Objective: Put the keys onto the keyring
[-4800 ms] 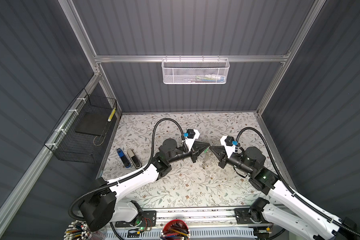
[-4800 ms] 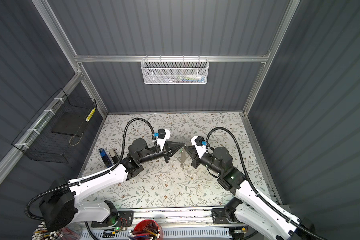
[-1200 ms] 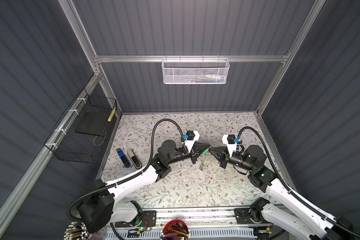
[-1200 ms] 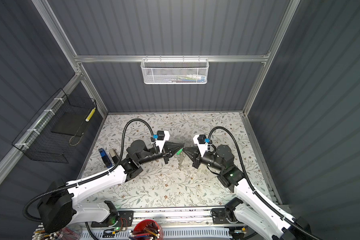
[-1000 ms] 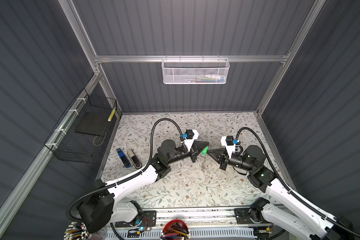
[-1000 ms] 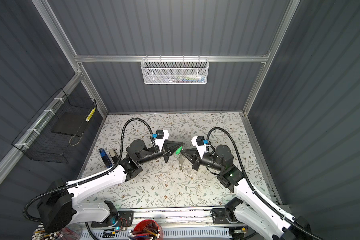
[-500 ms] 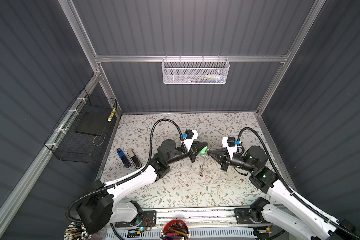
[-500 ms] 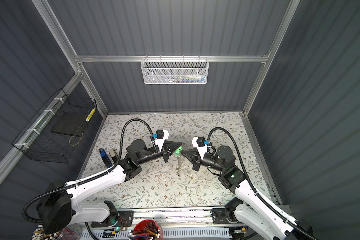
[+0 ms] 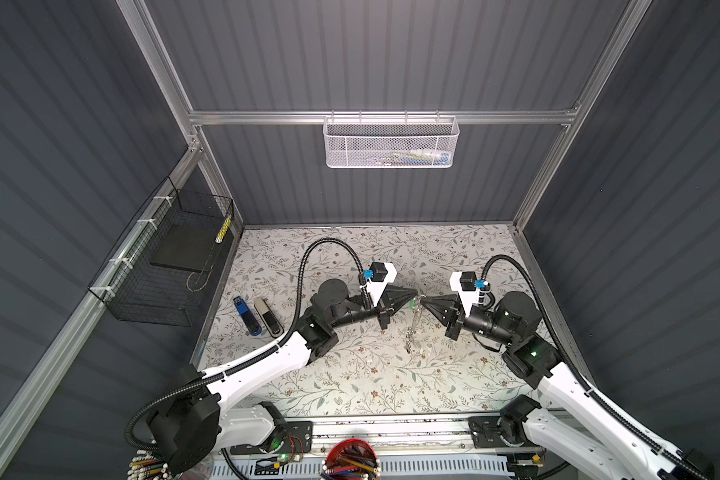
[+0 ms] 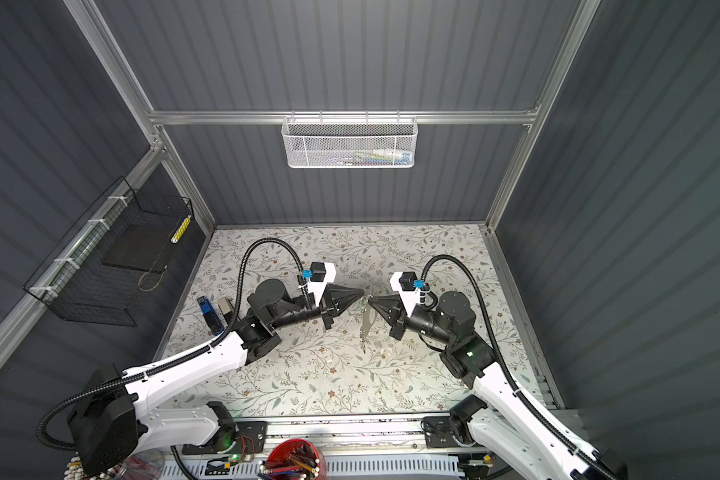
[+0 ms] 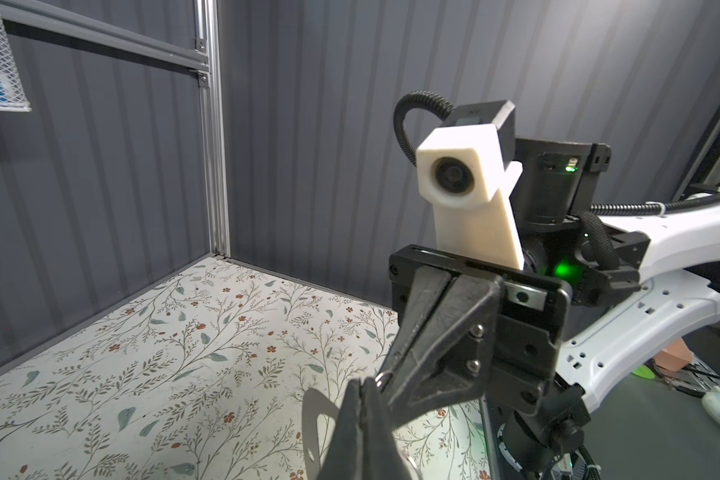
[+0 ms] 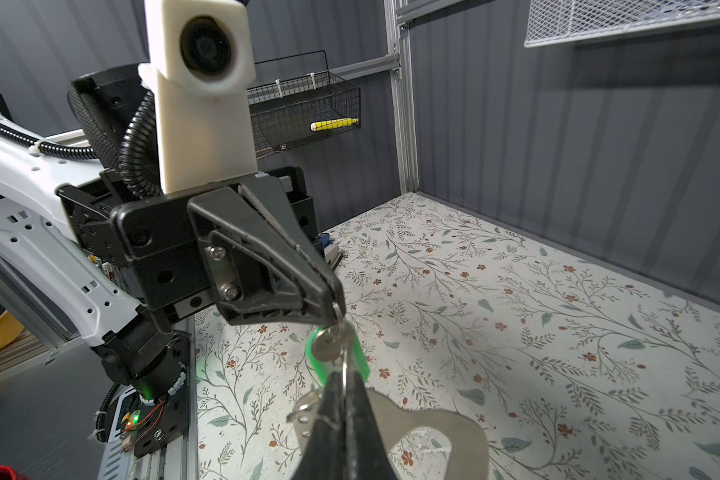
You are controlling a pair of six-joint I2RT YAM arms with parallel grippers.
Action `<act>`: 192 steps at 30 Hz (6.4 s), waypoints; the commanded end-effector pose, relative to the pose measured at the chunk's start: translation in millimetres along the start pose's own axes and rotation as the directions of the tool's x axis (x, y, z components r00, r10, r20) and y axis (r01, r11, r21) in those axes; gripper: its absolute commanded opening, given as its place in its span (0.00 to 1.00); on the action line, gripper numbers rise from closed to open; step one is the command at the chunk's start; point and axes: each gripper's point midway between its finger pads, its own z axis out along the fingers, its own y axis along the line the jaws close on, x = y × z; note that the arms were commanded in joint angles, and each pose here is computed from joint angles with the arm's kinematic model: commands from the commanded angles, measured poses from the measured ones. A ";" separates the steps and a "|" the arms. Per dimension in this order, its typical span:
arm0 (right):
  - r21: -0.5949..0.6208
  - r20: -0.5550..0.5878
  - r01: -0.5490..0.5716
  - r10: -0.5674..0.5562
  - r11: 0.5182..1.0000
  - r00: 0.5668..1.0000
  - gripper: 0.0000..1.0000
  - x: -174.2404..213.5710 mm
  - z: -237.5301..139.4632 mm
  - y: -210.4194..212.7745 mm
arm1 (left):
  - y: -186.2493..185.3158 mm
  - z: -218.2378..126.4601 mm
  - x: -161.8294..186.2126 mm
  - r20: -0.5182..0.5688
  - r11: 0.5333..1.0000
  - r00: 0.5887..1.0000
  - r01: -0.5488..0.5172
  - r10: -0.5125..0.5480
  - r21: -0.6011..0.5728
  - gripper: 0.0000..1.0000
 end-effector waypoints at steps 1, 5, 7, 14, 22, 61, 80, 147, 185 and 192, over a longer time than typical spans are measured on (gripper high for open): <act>-0.023 0.042 0.022 -0.021 0.999 0.999 0.00 -20.3 -0.6 5.4 | -8.2 3.8 -11.5 0.026 0.998 1.000 -0.014 0.013 0.058 0.00; -0.029 0.048 0.018 -0.017 0.999 0.999 0.00 -21.4 -0.2 6.0 | -9.2 7.0 -9.6 0.017 0.997 1.000 -0.008 0.007 0.076 0.00; -0.036 0.045 0.015 -0.013 0.999 0.999 0.00 -21.1 0.3 7.0 | -7.9 8.0 -8.7 0.015 0.997 1.000 -0.006 0.005 0.073 0.00; -0.064 0.038 -0.001 0.004 0.998 0.999 0.00 -18.0 1.8 9.9 | -0.2 6.9 -12.0 0.030 0.999 0.999 -0.023 0.022 0.022 0.00; -0.070 0.043 -0.002 0.005 0.998 0.999 0.00 -21.0 2.5 10.8 | 4.3 7.1 -10.1 0.018 0.999 0.999 -0.031 0.031 -0.009 0.00; -0.028 0.022 -0.001 0.002 1.000 1.000 0.00 -18.1 11.9 4.1 | 49.1 5.7 -7.3 -0.024 0.890 0.996 -0.089 0.088 -0.447 0.00; 0.029 0.032 0.181 -0.182 0.983 0.983 0.00 -18.2 10.3 13.9 | 69.8 9.0 2.6 -0.040 0.843 0.999 -0.021 0.000 -0.538 0.00; 0.126 0.157 0.283 -0.301 0.951 0.941 0.00 -36.8 -4.5 12.1 | 81.2 19.3 34.1 -0.056 0.867 0.968 0.191 -0.243 -0.460 0.00; 0.181 -0.106 0.177 -0.159 0.967 0.981 0.00 40.7 -14.1 -23.0 | 135.4 -55.7 233.9 -0.491 0.752 0.589 0.360 -0.642 -0.552 0.15; 0.258 -0.165 0.148 -0.107 0.955 0.980 0.00 57.6 -16.9 -40.7 | 146.7 -70.8 226.3 -0.466 0.739 0.602 0.347 -0.648 -0.578 0.58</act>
